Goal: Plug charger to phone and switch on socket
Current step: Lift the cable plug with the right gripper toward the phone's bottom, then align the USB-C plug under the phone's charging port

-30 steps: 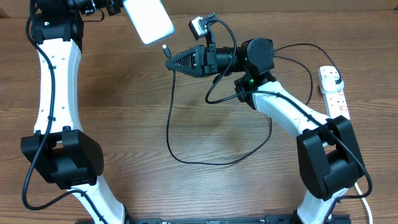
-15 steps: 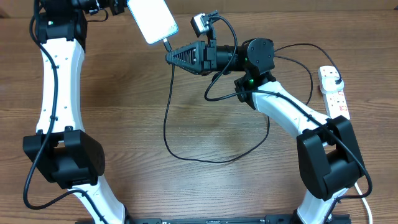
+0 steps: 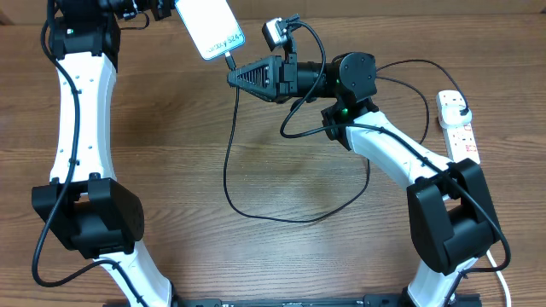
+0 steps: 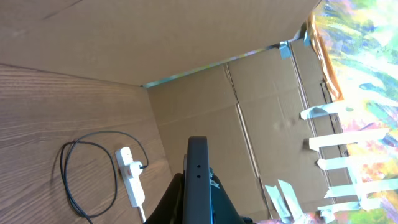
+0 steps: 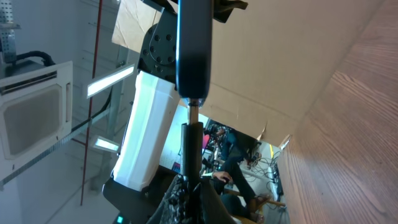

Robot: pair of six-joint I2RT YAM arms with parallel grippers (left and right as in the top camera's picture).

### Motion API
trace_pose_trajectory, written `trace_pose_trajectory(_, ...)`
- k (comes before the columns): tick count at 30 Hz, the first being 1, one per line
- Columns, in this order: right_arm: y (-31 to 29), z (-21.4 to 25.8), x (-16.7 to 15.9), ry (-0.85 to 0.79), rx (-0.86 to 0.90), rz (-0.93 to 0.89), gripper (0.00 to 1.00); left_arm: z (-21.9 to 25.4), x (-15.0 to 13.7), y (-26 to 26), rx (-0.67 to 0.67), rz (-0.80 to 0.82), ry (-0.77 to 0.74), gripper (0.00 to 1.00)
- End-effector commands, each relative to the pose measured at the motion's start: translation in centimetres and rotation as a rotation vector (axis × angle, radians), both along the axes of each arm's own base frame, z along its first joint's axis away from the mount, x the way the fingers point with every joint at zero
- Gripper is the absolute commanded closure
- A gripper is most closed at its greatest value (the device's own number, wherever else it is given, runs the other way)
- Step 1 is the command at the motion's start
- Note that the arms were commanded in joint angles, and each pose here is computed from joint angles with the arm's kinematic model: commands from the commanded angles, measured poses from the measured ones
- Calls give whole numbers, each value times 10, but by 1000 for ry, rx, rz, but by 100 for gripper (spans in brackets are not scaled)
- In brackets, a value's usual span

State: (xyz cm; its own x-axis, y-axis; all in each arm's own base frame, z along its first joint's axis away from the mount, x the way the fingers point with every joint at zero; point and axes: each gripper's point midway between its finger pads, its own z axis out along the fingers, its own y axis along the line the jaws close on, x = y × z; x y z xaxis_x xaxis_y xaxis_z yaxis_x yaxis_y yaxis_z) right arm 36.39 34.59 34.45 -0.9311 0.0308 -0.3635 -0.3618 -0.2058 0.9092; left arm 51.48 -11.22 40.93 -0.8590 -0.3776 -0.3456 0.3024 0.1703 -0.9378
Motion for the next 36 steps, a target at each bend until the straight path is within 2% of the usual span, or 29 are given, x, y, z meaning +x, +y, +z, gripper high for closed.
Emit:
trace_pose_trajectory(1, -5, 21, 1, -14, 37, -32, 96, 5, -7, -7, 7, -41, -34, 96)
trace_pose_trajectory(22, -5, 24, 5, 7, 54, -55, 96, 5, -13, -12, -13, -78, 7, 96)
trace_pose_trajectory(36, -5, 20, 18, 114, 54, -96, 96, 5, -14, -15, -14, -87, 8, 96)
